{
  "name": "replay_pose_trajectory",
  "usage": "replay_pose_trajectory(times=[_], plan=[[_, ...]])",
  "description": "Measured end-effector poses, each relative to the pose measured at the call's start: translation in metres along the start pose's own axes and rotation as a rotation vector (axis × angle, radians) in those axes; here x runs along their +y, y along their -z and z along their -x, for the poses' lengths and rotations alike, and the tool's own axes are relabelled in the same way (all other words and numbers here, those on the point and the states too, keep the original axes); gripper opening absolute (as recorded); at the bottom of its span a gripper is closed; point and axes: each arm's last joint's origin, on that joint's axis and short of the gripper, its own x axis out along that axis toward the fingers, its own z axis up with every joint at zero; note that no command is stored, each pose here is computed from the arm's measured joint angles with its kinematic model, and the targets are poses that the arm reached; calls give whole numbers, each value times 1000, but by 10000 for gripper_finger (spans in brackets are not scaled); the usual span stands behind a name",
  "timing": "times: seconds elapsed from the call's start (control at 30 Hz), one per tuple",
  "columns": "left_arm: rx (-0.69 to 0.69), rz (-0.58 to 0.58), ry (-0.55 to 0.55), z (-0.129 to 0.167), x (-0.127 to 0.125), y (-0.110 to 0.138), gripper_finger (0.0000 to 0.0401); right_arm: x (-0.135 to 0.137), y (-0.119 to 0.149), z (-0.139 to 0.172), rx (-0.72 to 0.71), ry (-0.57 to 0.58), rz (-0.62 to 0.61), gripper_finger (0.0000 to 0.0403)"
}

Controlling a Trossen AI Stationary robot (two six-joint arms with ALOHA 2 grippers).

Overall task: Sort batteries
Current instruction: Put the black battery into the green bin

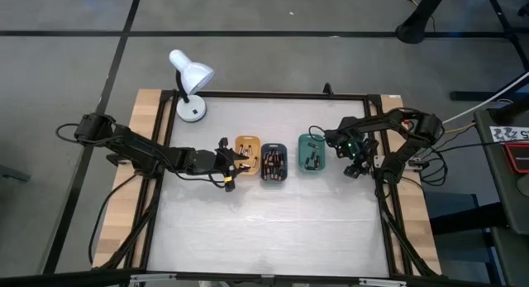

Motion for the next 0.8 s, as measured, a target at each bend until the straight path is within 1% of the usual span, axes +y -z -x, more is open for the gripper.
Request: replay_pose_trajectory(times=[0.1, 0.23, 0.33, 0.47, 0.7, 0.73, 0.8], plan=[[0, 0, 0, 0, 0, 0, 156, 1, -4, 0, -40, -7, 4, 224], [0, 3, 1, 0, 0, 0, 156, 2, -7, -2, -59, -61, 6, 224], [-1, 4, 1, 0, 0, 0, 156, 2, -10, -3, -51, -62, 4, 210], [-2, 5, 1, 0, 0, 0, 156, 3, -10, -4, -50, -70, 4, 159], [-3, 5, 1, 0, 0, 0, 156, 3, -11, -3, -54, -61, 6, 37], [-3, 5, 1, 0, 0, 0, 156, 3, -11, -3, -55, -61, 9, 24], [-3, 5, 1, 0, 0, 0, 156, 3, -11, -2, -55, -57, 10, 19]])
